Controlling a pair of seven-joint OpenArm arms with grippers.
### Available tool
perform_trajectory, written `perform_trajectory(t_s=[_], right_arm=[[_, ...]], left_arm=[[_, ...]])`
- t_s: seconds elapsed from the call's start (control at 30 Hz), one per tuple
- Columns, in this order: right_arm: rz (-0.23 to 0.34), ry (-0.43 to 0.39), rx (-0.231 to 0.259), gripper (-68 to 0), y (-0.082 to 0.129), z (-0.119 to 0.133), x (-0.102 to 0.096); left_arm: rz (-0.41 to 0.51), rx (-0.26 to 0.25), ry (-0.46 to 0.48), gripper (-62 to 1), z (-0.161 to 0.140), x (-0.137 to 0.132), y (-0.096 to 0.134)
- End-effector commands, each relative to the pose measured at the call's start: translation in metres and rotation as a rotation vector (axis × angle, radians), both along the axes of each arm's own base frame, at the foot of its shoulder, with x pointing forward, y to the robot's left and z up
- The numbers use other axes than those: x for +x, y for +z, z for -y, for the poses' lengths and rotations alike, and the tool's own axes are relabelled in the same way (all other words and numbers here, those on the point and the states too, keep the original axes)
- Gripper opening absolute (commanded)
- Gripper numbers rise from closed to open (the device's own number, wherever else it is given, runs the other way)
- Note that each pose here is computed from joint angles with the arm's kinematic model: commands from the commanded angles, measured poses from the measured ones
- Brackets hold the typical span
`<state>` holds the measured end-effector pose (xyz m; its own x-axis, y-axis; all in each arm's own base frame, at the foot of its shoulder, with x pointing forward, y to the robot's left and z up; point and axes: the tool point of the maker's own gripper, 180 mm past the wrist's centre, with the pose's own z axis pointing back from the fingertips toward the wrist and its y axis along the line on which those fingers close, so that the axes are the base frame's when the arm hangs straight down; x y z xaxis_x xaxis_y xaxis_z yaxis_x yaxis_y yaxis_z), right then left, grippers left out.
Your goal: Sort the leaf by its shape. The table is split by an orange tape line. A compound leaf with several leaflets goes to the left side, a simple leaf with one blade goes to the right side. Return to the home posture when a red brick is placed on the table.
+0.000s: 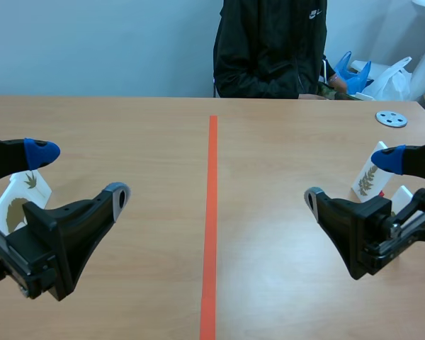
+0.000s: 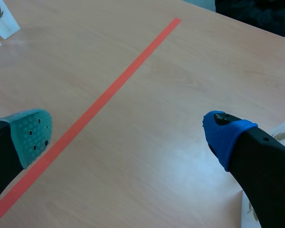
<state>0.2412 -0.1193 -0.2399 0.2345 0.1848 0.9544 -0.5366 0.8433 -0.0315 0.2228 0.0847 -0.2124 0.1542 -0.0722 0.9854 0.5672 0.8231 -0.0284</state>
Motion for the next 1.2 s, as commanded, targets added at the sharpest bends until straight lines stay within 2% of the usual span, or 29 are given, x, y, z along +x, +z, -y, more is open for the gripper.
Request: perform_trajectory(t_s=[0.0, 0.1, 0.27, 0.63, 0.83, 1.17], right_arm=[[0.027, -0.001, 0.021, 0.4, 0.008, -0.001, 0.004], [0.027, -0.001, 0.021, 0.4, 0.008, -0.001, 0.004], [0.034, -0.001, 0.026, 0.4, 0.009, -0.001, 0.004], [0.034, -0.001, 0.026, 0.4, 0.009, -0.001, 0.004], [0.034, -0.001, 0.026, 0.4, 0.009, -0.001, 0.004], [0.034, -0.001, 0.026, 0.4, 0.009, -0.001, 0.004]], left_arm=[[0.009, -0.013, -0.003, 1.4, 0.001, 0.0, 0.002], [0.008, -0.013, -0.006, 1.4, 0.001, 0.0, 0.002], [0.002, -0.024, -0.065, 1.4, 0.01, -0.007, 0.002], [-0.017, -0.041, -0.085, 1.4, 0.018, -0.011, -0.001], [-0.043, -0.018, -0.082, 1.4, 0.017, -0.012, -0.008], [-0.086, -0.008, -0.062, 1.4, 0.009, -0.013, -0.025]])
